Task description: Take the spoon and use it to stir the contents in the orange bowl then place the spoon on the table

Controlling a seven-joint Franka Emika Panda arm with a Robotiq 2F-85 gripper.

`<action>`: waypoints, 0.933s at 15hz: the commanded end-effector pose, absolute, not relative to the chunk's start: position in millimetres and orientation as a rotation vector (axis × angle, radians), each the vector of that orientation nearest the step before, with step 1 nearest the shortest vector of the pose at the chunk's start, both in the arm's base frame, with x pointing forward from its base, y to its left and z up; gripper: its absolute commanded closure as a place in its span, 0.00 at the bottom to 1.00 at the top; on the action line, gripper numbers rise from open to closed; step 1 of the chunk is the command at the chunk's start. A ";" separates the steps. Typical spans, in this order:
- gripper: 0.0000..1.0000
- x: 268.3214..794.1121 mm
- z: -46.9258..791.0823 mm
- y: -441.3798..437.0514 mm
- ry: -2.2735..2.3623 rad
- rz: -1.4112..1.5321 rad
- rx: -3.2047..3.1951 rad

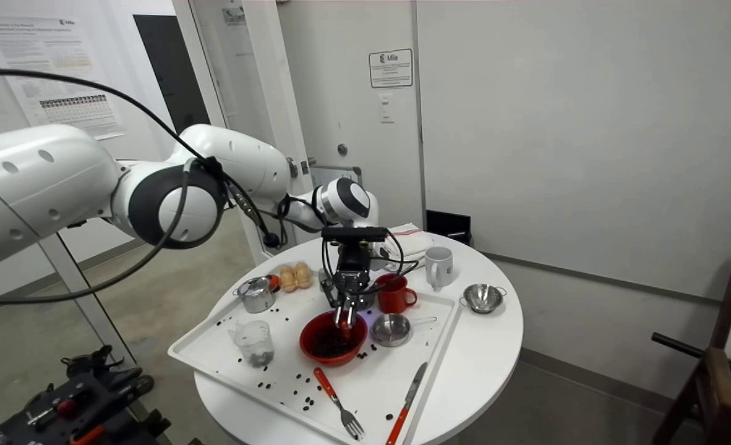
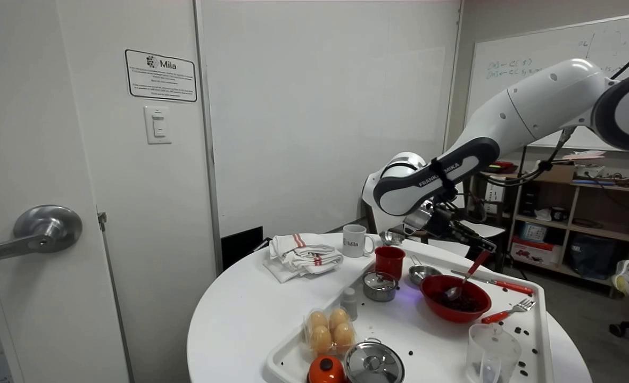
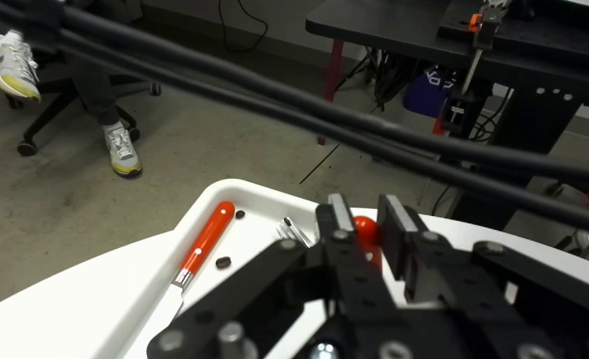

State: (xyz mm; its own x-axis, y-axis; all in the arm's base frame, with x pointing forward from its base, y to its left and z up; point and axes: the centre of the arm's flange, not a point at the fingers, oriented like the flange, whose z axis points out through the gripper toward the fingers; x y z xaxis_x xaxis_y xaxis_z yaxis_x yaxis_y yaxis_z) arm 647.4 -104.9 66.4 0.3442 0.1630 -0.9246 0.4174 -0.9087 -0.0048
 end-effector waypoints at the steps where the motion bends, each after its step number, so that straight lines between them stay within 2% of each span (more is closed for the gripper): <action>1: 0.92 619.0 93.0 -106.4 0.447 -1.549 2.421; 7: 0.92 616.0 130.9 -107.0 0.363 -1.457 2.418; 14: 0.92 602.2 148.0 -102.3 0.393 -1.538 2.391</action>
